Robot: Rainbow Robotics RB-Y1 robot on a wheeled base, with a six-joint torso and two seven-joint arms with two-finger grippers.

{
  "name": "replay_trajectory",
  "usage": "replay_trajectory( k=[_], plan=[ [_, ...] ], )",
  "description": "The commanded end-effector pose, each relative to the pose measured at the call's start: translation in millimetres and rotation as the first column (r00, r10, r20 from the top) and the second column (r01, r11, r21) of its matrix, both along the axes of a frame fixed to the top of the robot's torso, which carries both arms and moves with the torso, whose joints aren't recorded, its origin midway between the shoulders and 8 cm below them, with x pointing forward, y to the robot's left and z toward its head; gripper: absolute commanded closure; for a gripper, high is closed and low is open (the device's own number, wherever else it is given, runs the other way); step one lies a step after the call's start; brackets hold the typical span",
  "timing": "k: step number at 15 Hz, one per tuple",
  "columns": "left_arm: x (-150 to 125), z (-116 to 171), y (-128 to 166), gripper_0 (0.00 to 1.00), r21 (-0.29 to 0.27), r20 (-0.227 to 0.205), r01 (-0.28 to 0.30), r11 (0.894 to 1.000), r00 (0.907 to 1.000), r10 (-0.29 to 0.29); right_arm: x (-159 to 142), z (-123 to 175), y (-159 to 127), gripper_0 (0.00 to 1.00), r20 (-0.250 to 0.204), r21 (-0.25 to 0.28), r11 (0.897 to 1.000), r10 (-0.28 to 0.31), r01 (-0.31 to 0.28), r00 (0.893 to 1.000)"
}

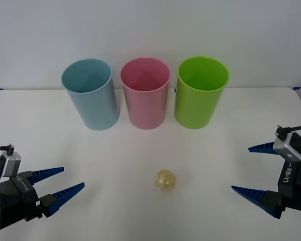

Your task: Put cans in the blue bin and PET bottles in the pink bin and trash in the green bin.

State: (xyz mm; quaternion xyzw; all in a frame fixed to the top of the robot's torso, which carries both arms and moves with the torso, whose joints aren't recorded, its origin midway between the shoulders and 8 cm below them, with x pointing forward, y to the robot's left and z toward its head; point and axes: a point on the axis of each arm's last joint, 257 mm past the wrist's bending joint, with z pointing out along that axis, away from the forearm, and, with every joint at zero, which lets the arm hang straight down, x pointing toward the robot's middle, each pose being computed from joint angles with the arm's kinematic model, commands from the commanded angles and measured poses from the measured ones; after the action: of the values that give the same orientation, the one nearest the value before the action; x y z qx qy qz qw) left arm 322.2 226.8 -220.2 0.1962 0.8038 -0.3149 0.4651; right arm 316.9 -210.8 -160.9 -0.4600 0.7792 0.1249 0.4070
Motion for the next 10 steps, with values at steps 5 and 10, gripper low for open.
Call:
replay_trajectory(
  k=[5,10],
  plan=[
    [0.0,0.0,0.0,0.0,0.0,0.0,0.0,1.0,1.0,0.0,3.2,2.9,24.6,0.0,-0.103,-0.076,0.996,0.04,-0.048,0.994],
    [0.0,0.0,0.0,0.0,0.0,0.0,0.0,1.0,1.0,0.0,16.9,-7.8,46.3,0.0,-0.086,-0.205,0.972,0.099,-0.115,0.991]
  ],
)
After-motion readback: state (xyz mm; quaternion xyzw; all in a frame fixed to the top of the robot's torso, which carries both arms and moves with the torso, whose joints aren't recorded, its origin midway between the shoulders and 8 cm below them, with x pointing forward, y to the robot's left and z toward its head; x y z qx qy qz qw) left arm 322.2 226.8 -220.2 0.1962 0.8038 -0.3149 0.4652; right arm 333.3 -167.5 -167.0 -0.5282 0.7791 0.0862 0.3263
